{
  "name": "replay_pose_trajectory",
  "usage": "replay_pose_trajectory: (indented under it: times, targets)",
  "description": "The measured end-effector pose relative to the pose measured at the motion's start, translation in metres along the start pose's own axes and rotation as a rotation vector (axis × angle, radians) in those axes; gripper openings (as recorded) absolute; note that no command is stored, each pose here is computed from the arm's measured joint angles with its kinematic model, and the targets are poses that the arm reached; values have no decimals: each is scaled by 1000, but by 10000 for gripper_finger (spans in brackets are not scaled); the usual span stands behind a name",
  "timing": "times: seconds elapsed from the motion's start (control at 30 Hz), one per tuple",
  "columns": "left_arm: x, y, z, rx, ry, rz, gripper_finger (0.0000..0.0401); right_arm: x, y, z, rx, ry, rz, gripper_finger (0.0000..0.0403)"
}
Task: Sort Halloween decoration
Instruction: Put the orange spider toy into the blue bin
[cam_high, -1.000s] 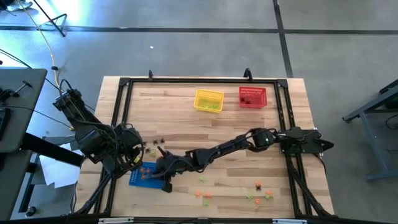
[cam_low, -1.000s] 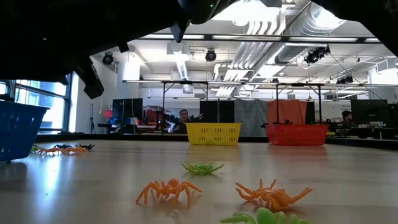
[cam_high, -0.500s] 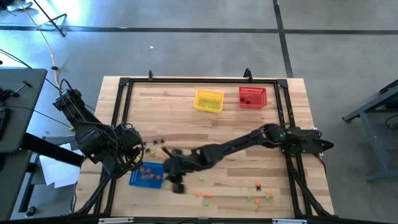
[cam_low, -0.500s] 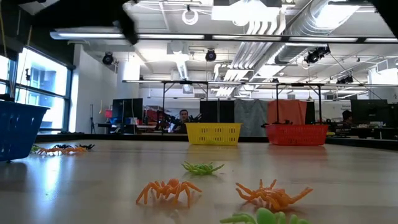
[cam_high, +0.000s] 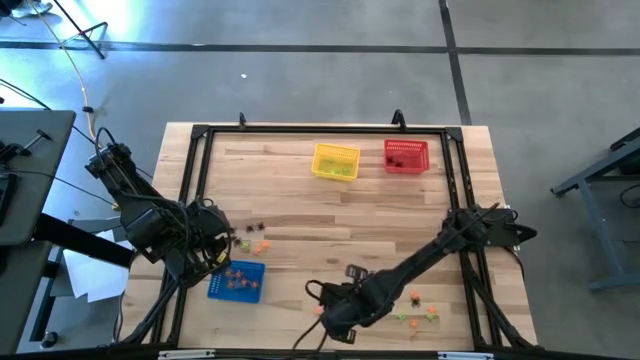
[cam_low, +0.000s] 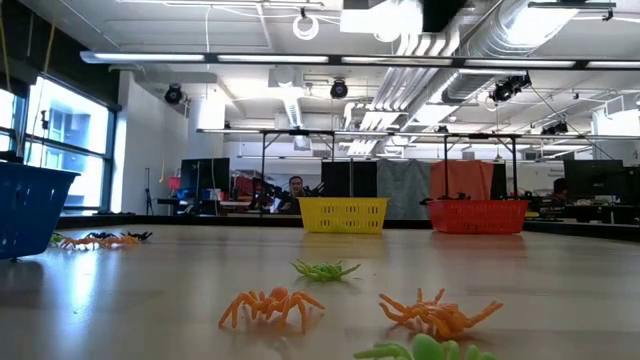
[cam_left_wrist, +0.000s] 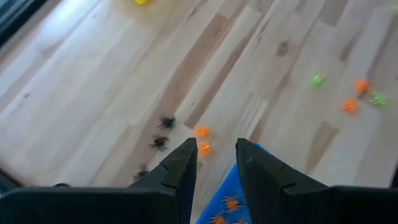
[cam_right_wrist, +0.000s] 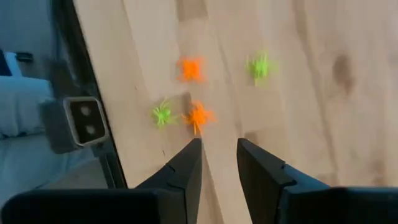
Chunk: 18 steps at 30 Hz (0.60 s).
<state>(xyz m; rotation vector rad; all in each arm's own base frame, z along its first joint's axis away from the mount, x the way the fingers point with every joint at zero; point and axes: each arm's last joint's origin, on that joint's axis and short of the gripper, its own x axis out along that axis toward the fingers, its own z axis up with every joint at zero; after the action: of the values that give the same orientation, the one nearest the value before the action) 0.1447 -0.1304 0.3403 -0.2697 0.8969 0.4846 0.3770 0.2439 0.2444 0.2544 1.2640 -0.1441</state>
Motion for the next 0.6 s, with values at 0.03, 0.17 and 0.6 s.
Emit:
replay_pose_trajectory:
  times: [0.03, 0.17, 0.6]
  targets:
    - [0, -2, 0, -10, -4, -13, 99, 6, 0, -2, 3, 8, 7, 96]
    - [0, -8, 2, -38, -17, -63, 99, 19, -6, 1, -17, -9, 58, 96]
    - [1, -13, 1, -31, 36, -106, 99, 85, -25, -4, 78, -3, 455, 96]
